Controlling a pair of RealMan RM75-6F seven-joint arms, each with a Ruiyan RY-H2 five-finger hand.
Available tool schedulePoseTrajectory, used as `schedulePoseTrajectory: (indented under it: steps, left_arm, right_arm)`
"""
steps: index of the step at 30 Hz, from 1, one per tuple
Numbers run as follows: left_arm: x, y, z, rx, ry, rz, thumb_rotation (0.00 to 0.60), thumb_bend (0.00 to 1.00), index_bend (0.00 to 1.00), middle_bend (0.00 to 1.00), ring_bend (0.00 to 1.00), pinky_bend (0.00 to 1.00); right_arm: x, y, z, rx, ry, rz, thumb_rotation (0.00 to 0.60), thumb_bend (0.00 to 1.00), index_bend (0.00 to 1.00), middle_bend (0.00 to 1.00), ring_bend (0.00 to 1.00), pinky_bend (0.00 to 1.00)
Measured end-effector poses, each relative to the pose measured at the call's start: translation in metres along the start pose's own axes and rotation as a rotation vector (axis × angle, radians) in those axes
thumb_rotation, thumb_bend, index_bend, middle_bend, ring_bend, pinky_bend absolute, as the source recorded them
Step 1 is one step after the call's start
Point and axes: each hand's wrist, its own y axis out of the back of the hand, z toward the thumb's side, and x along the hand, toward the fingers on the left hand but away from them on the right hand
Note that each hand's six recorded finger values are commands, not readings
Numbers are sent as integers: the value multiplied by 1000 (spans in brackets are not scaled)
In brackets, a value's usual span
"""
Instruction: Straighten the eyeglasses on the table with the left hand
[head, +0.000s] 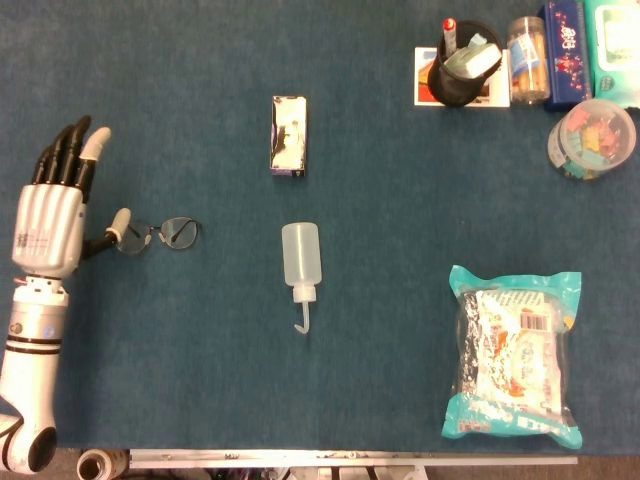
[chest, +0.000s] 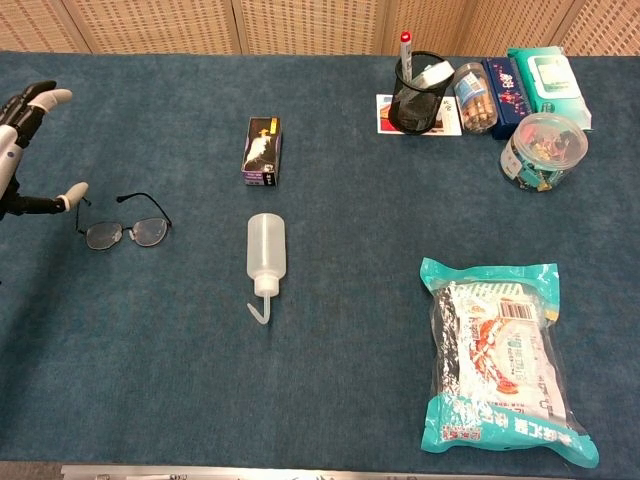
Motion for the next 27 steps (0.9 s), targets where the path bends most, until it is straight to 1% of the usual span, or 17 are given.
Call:
schedulePoseTrajectory:
  steps: [7,14,27]
  left_arm:
    - [5,-13,9,-4,-23,-34,600,280,36,0,0,129]
    - [6,-26,12,12,-42,-83,600,280,36,0,0,129]
    - [6,-45,12,22,-45,-145,600,281,36,0,0,129]
  right_arm:
    - [1,1,-1,-4,-3,-2,600,215,553,397,305,346]
    - [1,1,-3,-5,-5,-1,600,214,553,396,304,346]
    - [2,0,-3,-4,-5,1,600,214,553,396,305,346]
